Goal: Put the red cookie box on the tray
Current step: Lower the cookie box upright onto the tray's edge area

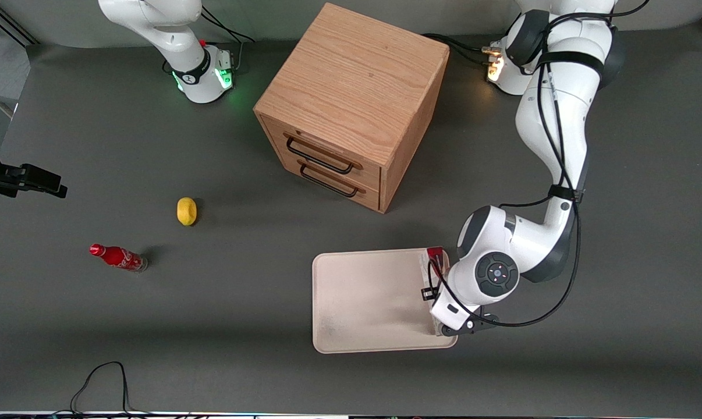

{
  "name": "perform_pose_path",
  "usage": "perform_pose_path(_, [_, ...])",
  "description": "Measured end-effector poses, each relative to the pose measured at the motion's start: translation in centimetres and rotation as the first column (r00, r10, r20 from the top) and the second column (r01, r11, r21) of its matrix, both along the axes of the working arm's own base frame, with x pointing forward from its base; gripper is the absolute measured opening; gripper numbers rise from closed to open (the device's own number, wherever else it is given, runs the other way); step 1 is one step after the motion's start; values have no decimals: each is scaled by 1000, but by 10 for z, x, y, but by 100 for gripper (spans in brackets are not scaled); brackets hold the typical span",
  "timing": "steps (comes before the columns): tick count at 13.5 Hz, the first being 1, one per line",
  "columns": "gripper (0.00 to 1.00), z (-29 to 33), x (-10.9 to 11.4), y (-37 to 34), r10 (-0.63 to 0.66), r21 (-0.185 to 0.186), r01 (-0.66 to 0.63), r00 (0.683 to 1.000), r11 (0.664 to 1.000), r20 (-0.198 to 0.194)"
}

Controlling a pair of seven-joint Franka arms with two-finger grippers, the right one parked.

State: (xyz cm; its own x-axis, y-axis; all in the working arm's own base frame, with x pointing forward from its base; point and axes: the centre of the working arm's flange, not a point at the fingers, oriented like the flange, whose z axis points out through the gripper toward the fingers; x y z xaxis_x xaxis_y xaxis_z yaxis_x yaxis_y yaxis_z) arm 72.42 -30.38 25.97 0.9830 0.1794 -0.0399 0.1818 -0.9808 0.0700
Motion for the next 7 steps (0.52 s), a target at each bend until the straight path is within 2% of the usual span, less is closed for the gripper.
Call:
perform_pose_path(3, [3, -7, 1, 0, -2, 4, 2, 1000, 1000, 10])
perform_pose_path(4, [7, -9, 1, 0, -3, 6, 3, 1000, 1000, 10])
perform_pose_path(7, [41, -9, 1, 0, -3, 5, 3, 1000, 1000, 12])
